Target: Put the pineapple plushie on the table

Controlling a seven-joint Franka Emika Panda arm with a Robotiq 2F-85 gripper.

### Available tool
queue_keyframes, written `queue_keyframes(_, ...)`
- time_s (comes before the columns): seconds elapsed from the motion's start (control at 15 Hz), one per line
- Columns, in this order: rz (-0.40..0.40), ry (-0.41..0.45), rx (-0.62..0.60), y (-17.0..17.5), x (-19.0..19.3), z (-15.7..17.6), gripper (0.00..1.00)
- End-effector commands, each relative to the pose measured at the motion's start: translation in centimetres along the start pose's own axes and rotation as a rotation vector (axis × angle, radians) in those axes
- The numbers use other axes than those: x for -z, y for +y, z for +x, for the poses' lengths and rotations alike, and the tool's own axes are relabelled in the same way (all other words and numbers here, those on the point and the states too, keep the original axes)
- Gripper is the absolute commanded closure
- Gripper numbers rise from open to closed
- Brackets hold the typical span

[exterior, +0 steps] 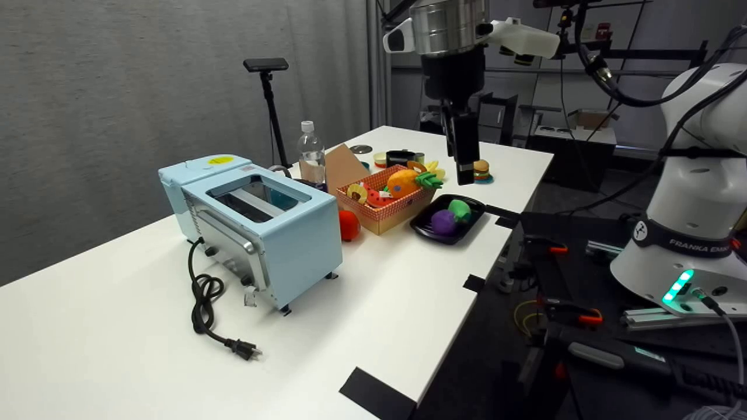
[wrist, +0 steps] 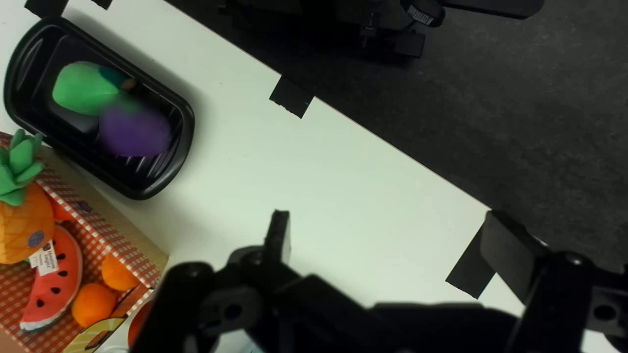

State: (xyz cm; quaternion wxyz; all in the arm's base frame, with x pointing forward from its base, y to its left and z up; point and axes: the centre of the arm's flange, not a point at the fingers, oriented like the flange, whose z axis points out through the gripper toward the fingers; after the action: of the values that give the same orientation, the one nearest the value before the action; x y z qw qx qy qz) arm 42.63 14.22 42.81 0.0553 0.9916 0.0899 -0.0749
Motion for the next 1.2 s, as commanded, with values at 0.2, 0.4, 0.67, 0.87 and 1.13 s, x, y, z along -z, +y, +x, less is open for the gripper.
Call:
queue_keyframes(0.2,0.0,0.0,0.0,0.0,0.0,0.0,0.0)
queue_keyframes(0.4,0.0,0.0,0.0,0.0,0.0,0.0,0.0)
queue_keyframes(0.67,0.001,-0.001,-0.001,0.06,-0.04,0.02,0.0)
queue_keyframes(0.87,0.001,-0.001,-0.001,0.06,-0.04,0.02,0.0)
queue_keyframes(1.13,0.005,0.001,-0.02,-0.01,-0.06,0.03,0.0)
